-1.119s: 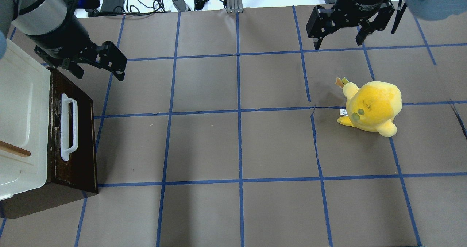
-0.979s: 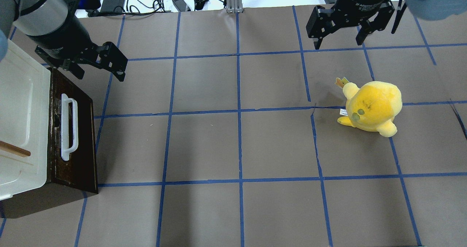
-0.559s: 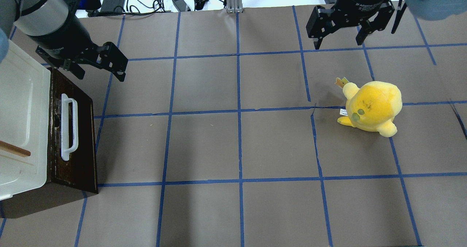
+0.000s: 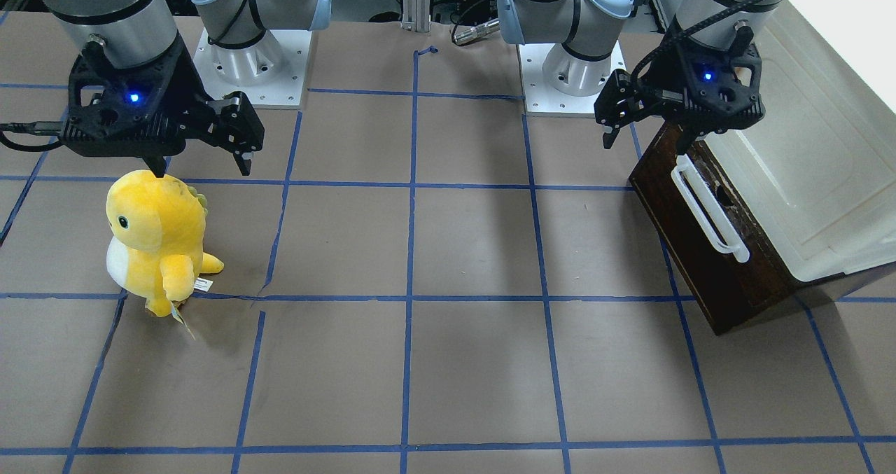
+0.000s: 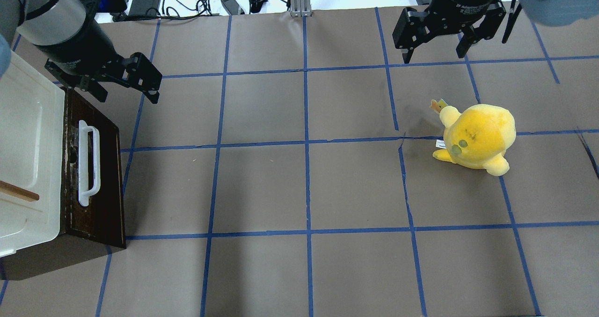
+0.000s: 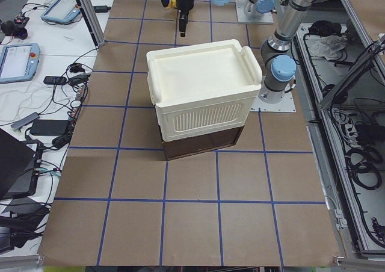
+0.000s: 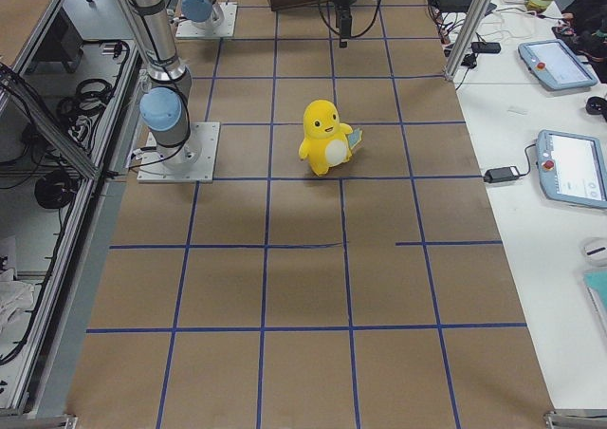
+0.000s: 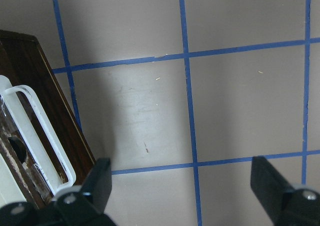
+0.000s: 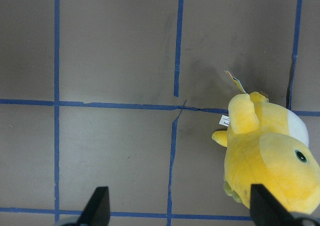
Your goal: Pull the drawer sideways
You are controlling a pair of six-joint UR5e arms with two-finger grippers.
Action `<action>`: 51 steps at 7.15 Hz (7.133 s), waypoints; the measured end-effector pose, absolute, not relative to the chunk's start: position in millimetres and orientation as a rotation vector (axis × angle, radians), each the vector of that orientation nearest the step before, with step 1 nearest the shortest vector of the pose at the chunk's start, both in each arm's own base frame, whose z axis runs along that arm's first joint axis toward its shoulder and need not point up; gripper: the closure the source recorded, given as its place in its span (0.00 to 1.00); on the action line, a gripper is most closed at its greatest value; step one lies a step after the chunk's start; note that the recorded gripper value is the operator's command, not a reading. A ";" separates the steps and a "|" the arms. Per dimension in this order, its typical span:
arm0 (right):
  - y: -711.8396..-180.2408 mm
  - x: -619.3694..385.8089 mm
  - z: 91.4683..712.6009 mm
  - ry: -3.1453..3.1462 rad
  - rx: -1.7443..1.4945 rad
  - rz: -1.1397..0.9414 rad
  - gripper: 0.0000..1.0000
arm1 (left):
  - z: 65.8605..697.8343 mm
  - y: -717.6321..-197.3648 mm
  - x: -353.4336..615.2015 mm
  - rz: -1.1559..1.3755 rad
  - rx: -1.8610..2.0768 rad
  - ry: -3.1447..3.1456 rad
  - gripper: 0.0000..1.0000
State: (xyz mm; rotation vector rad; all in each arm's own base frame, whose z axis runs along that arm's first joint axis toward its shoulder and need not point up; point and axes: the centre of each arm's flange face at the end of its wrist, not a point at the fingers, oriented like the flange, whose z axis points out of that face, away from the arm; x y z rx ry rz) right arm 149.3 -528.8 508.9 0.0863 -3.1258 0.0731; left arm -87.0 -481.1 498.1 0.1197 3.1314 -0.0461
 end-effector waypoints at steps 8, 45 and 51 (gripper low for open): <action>-528.8 149.4 508.9 -3.126 0.086 0.073 0.00 | 491.6 -486.1 -87.4 -0.043 0.059 3.137 0.00; -528.8 149.3 509.0 -3.125 0.086 0.073 0.00 | 243.2 -545.8 -47.9 0.291 -0.378 2.250 0.17; -528.8 149.3 508.9 -3.126 0.086 0.073 0.00 | 242.6 -538.9 -38.1 0.350 -0.403 2.247 0.18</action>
